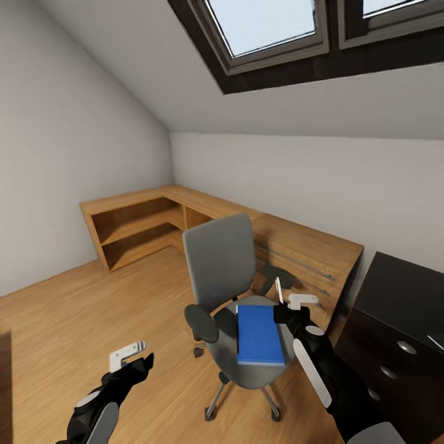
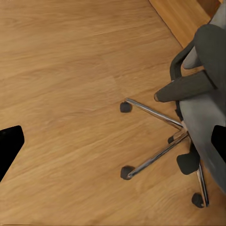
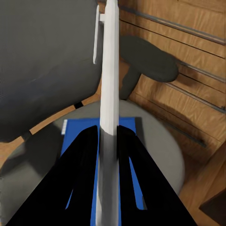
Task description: In the bedroom, organize the workspace by keeping the computer under the desk, ensuring the monitor is on the desk, placing the keyboard on the desk next to the monitor, placing the mouse on the desk next to the keyboard, moving the folder from the swivel chair onto the desk next to the mouse, stacking the notebook on top of the folder with the pen on top of the notebook, and positioning the swivel chair next to the desk.
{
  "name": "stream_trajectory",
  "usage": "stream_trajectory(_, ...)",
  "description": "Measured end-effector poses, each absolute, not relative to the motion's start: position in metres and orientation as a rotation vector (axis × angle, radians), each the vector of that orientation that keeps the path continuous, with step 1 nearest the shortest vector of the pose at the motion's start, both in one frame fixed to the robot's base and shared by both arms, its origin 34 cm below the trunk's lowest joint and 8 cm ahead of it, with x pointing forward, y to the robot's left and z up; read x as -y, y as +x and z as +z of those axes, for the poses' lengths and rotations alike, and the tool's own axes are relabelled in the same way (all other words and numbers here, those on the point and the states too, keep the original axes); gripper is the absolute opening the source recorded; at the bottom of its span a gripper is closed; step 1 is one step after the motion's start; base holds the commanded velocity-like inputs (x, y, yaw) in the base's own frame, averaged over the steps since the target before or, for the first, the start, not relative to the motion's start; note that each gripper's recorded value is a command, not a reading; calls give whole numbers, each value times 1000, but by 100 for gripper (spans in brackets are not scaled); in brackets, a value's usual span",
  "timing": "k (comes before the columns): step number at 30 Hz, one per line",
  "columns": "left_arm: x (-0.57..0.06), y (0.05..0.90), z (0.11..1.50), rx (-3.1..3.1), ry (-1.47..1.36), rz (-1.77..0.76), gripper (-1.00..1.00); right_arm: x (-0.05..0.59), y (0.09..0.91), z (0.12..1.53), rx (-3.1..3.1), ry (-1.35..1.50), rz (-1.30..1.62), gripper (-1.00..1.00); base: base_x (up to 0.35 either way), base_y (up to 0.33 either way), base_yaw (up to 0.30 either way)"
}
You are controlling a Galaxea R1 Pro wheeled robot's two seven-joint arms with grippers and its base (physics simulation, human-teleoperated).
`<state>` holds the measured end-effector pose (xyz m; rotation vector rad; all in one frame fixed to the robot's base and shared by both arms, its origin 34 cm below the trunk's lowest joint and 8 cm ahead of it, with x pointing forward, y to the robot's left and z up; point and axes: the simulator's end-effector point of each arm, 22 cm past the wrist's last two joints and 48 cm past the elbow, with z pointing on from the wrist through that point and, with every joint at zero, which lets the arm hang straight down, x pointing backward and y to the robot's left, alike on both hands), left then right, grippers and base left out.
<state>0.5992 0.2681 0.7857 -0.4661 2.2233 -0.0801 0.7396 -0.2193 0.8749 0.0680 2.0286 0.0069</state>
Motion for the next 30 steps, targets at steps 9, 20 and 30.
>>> stream_trajectory(9,-248,597,788,-2233,-413,-94,100,219,739,883,-2014,68,7,-100,0,-4,0)
stream_trajectory(20,-244,598,794,-2221,-400,-101,100,219,739,894,-1997,67,8,-100,81,-213,0)
stream_trajectory(30,-243,599,801,-2207,-396,-104,100,219,739,903,-1982,67,9,-100,131,-281,0)
